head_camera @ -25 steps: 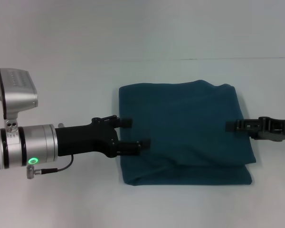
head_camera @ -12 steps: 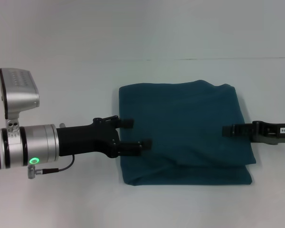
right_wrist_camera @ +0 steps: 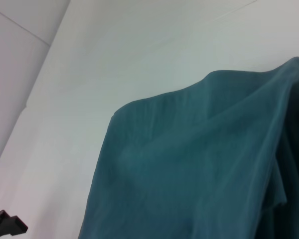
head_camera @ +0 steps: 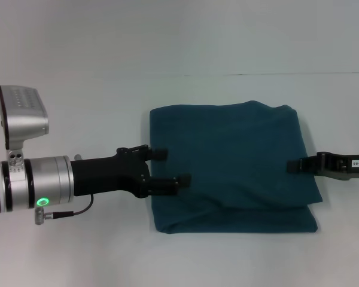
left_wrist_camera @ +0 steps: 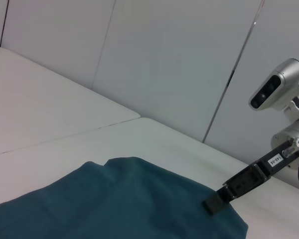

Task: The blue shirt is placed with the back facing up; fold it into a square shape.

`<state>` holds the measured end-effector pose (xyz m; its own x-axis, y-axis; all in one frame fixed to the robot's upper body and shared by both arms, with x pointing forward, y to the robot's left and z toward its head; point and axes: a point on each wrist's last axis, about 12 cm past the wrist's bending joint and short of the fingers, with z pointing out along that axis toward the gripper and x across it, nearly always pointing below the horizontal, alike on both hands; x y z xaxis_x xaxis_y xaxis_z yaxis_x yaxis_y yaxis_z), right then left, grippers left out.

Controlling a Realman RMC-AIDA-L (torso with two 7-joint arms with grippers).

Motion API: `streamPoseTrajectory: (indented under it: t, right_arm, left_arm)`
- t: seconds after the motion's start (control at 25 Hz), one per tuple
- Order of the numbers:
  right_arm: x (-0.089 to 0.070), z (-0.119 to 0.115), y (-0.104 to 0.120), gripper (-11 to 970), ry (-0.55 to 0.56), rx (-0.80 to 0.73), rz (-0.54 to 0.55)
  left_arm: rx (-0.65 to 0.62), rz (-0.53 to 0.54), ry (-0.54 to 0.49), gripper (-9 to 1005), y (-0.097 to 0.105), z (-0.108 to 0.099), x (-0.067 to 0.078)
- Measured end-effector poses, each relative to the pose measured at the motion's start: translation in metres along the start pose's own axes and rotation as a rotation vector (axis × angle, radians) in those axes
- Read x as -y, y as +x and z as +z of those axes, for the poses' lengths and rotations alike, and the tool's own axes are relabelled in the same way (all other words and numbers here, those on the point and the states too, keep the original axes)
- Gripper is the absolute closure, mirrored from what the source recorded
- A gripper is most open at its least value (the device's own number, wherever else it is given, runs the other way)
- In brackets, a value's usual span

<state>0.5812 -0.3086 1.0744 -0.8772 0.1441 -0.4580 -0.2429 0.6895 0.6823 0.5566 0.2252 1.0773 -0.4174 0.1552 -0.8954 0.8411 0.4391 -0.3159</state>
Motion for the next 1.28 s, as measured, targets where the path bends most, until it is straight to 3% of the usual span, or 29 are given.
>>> streamPoseTrajectory:
  t: [0.48, 0.84, 1.28]
  right_arm:
    - [-0.007, 0.009, 0.0, 933, -0.031, 0.015, -0.078]
    - [-0.027, 0.002, -0.018, 933, -0.125, 0.057, -0.164]
    - [-0.036, -0.007, -0.024, 933, -0.183, 0.073, -0.189]
  left_arm:
    - [0.001, -0.008, -0.005, 59, 0.002, -0.002, 0.0]
    - [0.004, -0.021, -0.009, 60, 0.003, -0.003, 0.0]
    - [0.021, -0.033, -0.023, 59, 0.002, -0.006, -0.002]
